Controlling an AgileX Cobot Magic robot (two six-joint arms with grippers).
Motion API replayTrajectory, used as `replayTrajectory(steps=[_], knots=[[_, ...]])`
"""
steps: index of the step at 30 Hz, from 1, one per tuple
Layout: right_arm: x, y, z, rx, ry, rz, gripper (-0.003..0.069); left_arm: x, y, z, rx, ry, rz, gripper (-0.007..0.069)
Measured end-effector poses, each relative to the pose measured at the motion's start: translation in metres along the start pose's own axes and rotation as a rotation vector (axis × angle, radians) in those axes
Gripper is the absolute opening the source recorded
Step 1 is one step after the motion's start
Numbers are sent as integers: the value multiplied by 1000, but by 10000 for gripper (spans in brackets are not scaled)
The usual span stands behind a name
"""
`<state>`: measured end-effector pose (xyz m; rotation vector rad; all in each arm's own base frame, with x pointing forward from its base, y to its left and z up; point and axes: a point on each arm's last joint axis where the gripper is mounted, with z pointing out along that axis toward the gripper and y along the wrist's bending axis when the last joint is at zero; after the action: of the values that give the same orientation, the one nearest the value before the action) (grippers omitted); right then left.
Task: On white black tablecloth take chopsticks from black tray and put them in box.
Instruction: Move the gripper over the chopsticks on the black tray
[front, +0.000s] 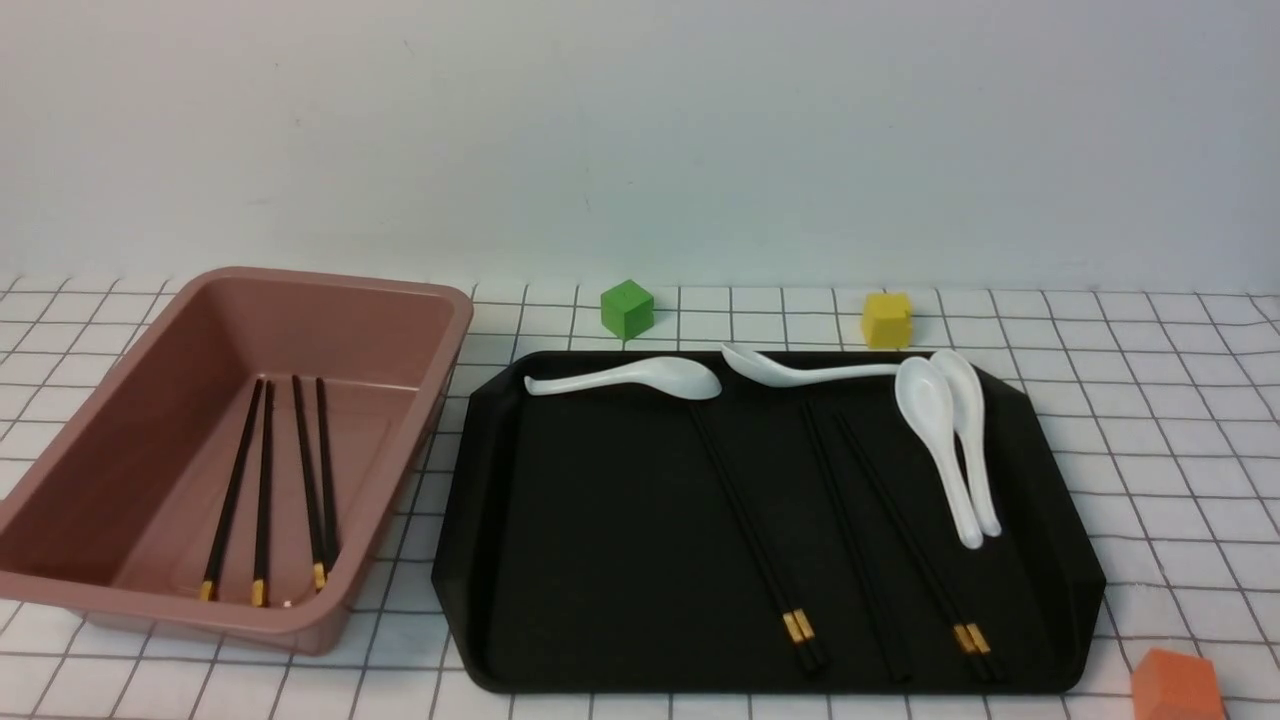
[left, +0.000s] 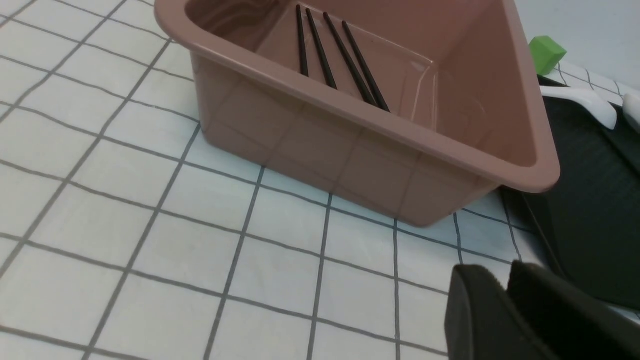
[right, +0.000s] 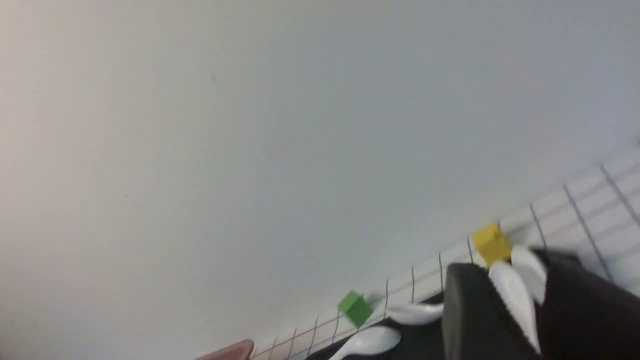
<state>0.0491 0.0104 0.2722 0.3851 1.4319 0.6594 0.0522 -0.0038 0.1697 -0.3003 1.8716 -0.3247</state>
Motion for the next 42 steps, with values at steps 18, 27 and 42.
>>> replayTrajectory(steps=[18, 27, 42], knots=[[60, 5, 148, 12, 1298, -192, 24, 0, 0, 0, 0, 0, 0, 125], [117, 45, 219, -58, 1413, -391, 80, 0, 0, 0, 0, 0, 0, 132], [211, 40, 301, 233, 1445, -688, 366, 0, 0, 0, 0, 0, 0, 148]])
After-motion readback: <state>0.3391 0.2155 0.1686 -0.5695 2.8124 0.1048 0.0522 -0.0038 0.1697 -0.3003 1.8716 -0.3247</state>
